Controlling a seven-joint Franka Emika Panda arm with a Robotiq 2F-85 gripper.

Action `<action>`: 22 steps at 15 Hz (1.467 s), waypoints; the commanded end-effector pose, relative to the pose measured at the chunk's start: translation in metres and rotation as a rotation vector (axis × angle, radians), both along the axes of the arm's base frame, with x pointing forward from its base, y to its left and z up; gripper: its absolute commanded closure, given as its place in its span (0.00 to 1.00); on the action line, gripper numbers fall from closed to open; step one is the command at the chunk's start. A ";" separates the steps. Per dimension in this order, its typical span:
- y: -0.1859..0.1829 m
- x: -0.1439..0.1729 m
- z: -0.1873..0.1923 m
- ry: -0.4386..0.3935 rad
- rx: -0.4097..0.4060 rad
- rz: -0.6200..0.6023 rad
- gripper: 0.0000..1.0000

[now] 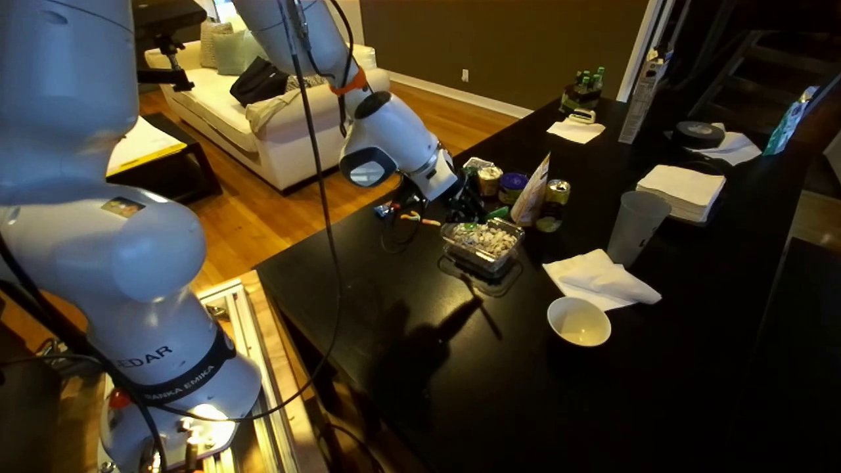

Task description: Pick up the green spoon get some of the objects from the rectangle bowl and put it on the bowl on the right

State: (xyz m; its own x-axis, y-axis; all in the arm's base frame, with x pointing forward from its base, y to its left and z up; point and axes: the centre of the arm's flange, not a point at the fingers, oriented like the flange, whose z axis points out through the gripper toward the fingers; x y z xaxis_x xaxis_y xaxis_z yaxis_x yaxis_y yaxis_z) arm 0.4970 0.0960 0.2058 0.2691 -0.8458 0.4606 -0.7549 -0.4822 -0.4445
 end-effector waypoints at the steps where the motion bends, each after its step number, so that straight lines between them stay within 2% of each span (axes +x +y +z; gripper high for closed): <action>1: 0.010 0.035 0.006 -0.011 -0.046 -0.067 0.96; 7: 0.008 0.056 -0.021 -0.006 -0.123 -0.024 0.96; 14: 0.009 0.072 -0.035 -0.030 -0.224 0.014 0.96; 18: 0.007 0.074 -0.047 0.002 -0.274 0.037 0.96; 22: 0.007 0.073 -0.061 0.073 -0.279 0.069 0.96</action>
State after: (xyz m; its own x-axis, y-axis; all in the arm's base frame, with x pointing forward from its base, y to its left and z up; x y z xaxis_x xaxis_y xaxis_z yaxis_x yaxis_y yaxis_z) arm 0.5565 0.0849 0.1485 0.3381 -0.6768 0.6539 -0.7332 -0.6250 -0.2678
